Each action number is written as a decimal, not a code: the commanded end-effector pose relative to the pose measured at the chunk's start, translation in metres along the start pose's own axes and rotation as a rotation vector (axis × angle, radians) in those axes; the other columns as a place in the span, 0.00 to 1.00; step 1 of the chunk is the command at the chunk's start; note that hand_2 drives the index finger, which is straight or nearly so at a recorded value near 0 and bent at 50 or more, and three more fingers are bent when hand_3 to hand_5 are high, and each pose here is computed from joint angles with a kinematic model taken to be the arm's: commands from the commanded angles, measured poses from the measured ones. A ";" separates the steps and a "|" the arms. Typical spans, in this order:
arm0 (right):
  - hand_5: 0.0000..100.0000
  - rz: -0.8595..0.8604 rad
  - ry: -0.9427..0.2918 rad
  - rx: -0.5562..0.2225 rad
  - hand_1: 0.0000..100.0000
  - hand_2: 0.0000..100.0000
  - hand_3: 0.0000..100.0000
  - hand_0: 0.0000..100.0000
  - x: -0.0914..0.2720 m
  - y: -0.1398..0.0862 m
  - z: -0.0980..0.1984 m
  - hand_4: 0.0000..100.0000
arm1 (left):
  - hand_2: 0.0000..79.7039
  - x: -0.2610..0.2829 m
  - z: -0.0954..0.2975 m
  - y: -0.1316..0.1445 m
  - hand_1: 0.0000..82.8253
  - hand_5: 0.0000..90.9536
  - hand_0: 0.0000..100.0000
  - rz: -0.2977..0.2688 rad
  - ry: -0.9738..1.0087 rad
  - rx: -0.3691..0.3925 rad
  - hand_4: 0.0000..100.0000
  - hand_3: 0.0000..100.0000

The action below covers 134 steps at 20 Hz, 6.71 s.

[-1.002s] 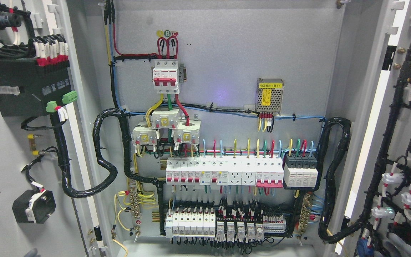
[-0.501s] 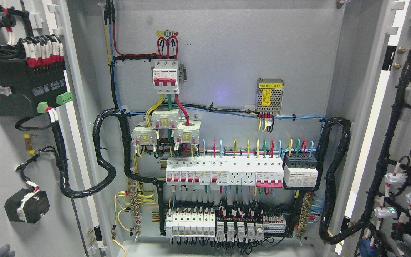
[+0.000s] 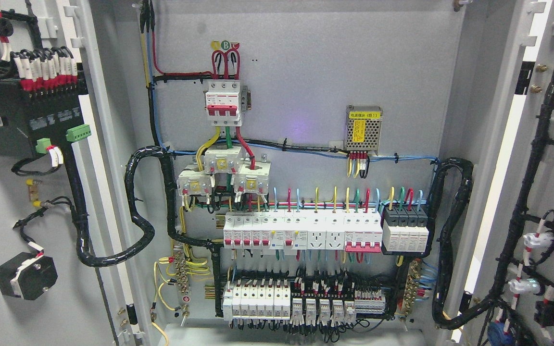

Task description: Open door with both hands

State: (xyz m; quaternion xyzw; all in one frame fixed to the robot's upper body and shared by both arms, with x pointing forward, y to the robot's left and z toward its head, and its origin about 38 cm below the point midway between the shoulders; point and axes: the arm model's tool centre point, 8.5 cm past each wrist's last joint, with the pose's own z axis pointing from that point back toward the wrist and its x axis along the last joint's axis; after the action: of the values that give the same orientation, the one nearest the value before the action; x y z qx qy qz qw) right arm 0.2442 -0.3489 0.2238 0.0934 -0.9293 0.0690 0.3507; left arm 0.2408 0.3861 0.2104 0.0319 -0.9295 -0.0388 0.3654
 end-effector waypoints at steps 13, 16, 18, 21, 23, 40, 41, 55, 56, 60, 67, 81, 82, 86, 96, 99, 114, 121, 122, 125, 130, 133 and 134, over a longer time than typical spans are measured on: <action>0.00 0.070 0.020 -0.010 0.00 0.00 0.00 0.05 0.009 -0.044 0.009 0.00 | 0.00 -0.015 -0.003 0.068 0.47 0.00 0.12 -0.105 0.064 0.083 0.00 0.00; 0.00 0.058 0.006 -0.004 0.00 0.00 0.00 0.05 0.012 -0.047 0.009 0.00 | 0.00 -0.017 -0.005 0.076 0.47 0.00 0.12 -0.106 0.068 0.094 0.00 0.00; 0.00 0.048 -0.004 0.009 0.00 0.00 0.00 0.05 0.014 -0.047 0.009 0.00 | 0.00 -0.021 -0.005 0.082 0.47 0.00 0.12 -0.113 0.077 0.106 0.00 0.00; 0.00 0.046 -0.005 0.055 0.00 0.00 0.00 0.05 0.014 -0.044 0.009 0.00 | 0.00 -0.030 -0.006 0.095 0.47 0.00 0.12 -0.130 0.098 0.123 0.00 0.00; 0.00 0.022 -0.015 0.079 0.00 0.00 0.00 0.05 0.015 -0.043 0.009 0.00 | 0.00 -0.033 -0.007 0.101 0.47 0.00 0.12 -0.139 0.108 0.130 0.00 0.00; 0.00 0.009 0.011 0.090 0.00 0.00 0.00 0.05 0.016 -0.071 0.018 0.00 | 0.00 -0.064 -0.027 0.131 0.47 0.00 0.12 -0.156 0.132 0.214 0.00 0.00; 0.00 0.011 0.009 0.086 0.00 0.00 0.00 0.05 0.017 -0.073 0.018 0.00 | 0.00 -0.064 -0.027 0.133 0.47 0.00 0.12 -0.161 0.135 0.212 0.00 0.00; 0.00 0.065 0.038 0.034 0.00 0.00 0.00 0.05 0.021 -0.102 0.026 0.00 | 0.00 -0.072 -0.028 0.132 0.47 0.00 0.12 -0.143 0.187 0.212 0.00 0.00; 0.00 0.057 0.033 0.028 0.00 0.00 0.00 0.05 0.021 -0.103 0.026 0.00 | 0.00 -0.073 -0.028 0.131 0.47 0.00 0.12 -0.140 0.194 0.211 0.00 0.00; 0.00 0.051 0.081 0.054 0.00 0.00 0.00 0.05 0.016 -0.106 0.033 0.00 | 0.00 -0.076 -0.027 0.126 0.47 0.00 0.12 -0.128 0.214 0.196 0.00 0.00; 0.00 0.067 0.129 0.047 0.00 0.00 0.00 0.05 0.012 -0.120 0.038 0.00 | 0.00 -0.075 -0.029 0.126 0.47 0.00 0.12 -0.128 0.208 0.193 0.00 0.00; 0.00 0.059 0.127 -0.015 0.00 0.00 0.00 0.05 0.013 -0.135 0.045 0.00 | 0.00 -0.073 -0.035 0.121 0.47 0.00 0.12 -0.125 0.186 0.178 0.00 0.00; 0.00 0.062 0.125 -0.018 0.00 0.00 0.00 0.05 0.014 -0.137 0.045 0.00 | 0.00 -0.072 -0.037 0.120 0.47 0.00 0.12 -0.123 0.182 0.175 0.00 0.00; 0.00 0.041 0.104 -0.031 0.00 0.00 0.00 0.05 0.016 -0.139 0.043 0.00 | 0.00 -0.069 -0.039 0.117 0.47 0.00 0.12 -0.122 0.170 0.166 0.00 0.00; 0.00 0.040 0.103 0.016 0.00 0.00 0.00 0.05 0.017 -0.140 0.039 0.00 | 0.00 -0.072 -0.039 0.111 0.47 0.00 0.12 -0.113 0.168 0.150 0.00 0.00; 0.00 0.041 0.110 0.011 0.00 0.00 0.00 0.05 0.015 -0.141 0.041 0.00 | 0.00 -0.073 -0.037 0.110 0.47 0.00 0.12 -0.113 0.171 0.146 0.00 0.00; 0.00 0.030 0.106 0.074 0.00 0.00 0.00 0.05 0.016 -0.130 0.043 0.00 | 0.00 -0.074 -0.037 0.098 0.47 0.00 0.12 -0.105 0.137 0.113 0.00 0.00; 0.00 0.007 0.092 0.174 0.00 0.00 0.00 0.05 0.019 -0.111 0.042 0.00 | 0.00 -0.079 -0.033 0.080 0.47 0.00 0.12 -0.087 0.108 0.065 0.00 0.00; 0.00 -0.005 0.099 0.188 0.00 0.00 0.00 0.05 0.020 -0.106 0.043 0.00 | 0.00 -0.082 -0.032 0.073 0.47 0.00 0.12 -0.076 0.113 0.046 0.00 0.00; 0.00 -0.054 0.115 0.235 0.00 0.00 0.00 0.05 0.021 -0.084 0.048 0.00 | 0.00 -0.084 -0.030 0.061 0.47 0.00 0.12 -0.063 0.098 0.002 0.00 0.00; 0.00 -0.202 0.163 0.301 0.00 0.00 0.00 0.05 0.008 -0.038 0.061 0.00 | 0.00 -0.097 -0.016 0.035 0.47 0.00 0.12 -0.007 0.156 -0.059 0.00 0.00; 0.00 -0.280 0.216 0.317 0.00 0.00 0.00 0.05 -0.005 -0.017 0.075 0.00 | 0.00 -0.098 -0.008 0.022 0.47 0.00 0.12 0.016 0.179 -0.095 0.00 0.00; 0.00 -0.300 0.247 0.327 0.00 0.00 0.00 0.05 -0.010 -0.010 0.083 0.00 | 0.00 -0.098 -0.005 0.018 0.47 0.00 0.12 0.020 0.191 -0.110 0.00 0.00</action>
State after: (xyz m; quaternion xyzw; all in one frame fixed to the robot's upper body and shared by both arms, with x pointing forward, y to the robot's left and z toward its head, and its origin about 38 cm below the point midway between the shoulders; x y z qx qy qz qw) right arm 0.2119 -0.4316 0.1850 0.1794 -0.8714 0.1695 0.4239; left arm 0.3174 0.4510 0.1730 0.0593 -0.9016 -0.0476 0.4258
